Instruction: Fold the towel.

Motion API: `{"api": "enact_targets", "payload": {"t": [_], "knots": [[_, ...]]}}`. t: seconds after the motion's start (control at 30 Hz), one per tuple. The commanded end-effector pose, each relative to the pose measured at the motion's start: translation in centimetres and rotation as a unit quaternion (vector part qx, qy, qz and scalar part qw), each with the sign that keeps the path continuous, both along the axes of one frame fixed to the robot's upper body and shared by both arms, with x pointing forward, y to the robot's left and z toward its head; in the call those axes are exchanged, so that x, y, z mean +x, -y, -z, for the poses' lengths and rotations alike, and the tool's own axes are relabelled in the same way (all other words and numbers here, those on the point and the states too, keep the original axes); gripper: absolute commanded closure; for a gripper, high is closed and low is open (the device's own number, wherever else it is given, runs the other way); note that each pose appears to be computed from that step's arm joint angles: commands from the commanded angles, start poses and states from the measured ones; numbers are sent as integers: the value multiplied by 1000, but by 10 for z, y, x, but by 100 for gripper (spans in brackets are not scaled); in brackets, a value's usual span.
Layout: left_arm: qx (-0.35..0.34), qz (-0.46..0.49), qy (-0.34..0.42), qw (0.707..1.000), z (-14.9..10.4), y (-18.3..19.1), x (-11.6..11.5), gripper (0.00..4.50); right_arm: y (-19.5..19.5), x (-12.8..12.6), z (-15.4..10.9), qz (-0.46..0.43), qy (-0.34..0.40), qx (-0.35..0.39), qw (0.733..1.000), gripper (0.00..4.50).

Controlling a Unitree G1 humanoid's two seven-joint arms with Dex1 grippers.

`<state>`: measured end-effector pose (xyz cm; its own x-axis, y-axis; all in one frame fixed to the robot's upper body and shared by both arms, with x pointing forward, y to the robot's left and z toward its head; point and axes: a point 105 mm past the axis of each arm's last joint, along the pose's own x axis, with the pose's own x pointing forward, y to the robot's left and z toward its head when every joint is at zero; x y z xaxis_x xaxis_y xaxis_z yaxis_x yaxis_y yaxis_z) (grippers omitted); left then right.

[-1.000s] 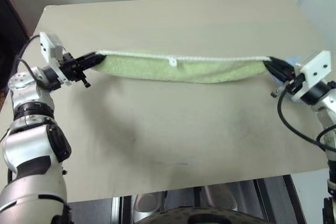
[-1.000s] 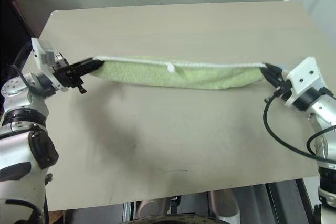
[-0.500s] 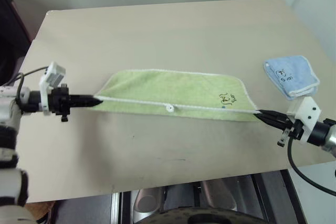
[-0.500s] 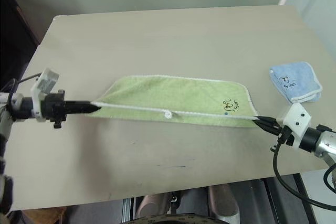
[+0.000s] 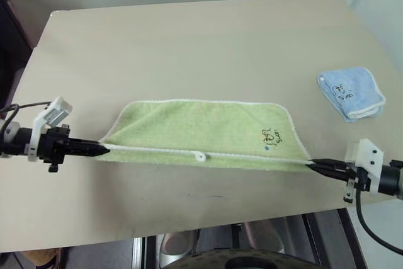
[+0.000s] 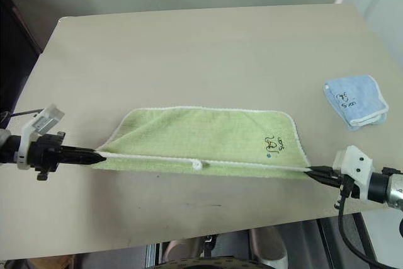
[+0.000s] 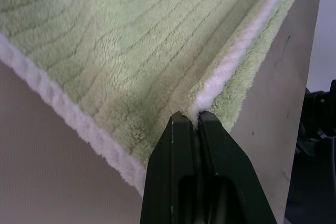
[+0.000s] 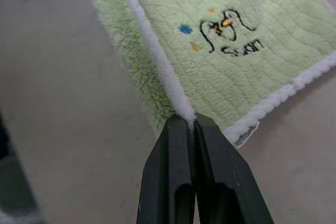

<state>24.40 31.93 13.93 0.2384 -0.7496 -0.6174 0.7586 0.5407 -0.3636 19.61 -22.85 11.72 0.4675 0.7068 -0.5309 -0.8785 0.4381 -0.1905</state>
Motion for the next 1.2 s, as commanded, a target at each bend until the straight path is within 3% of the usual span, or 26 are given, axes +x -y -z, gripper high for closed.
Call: {"api": "enact_targets", "payload": {"t": [0.03,0.1,0.47,0.63,0.83,1.2], "knots": [[15,-21,-15,1000,-6,-19,-10,446,20,-4,-2,17,-5,-47,999,450],[5,-23,-8,1000,-5,-18,-7,446,23,-1,1,18,1,-62,998,450],[-42,-33,110,993,-18,-10,39,446,17,46,-34,57,142,-15,988,450],[-40,-39,121,991,-17,-11,45,446,16,49,-36,59,150,-12,987,450],[-41,-44,208,976,-16,-4,73,446,25,83,-42,133,235,-1,963,450],[-29,-45,236,970,-5,12,97,446,8,109,-34,120,252,4,960,450]]}}
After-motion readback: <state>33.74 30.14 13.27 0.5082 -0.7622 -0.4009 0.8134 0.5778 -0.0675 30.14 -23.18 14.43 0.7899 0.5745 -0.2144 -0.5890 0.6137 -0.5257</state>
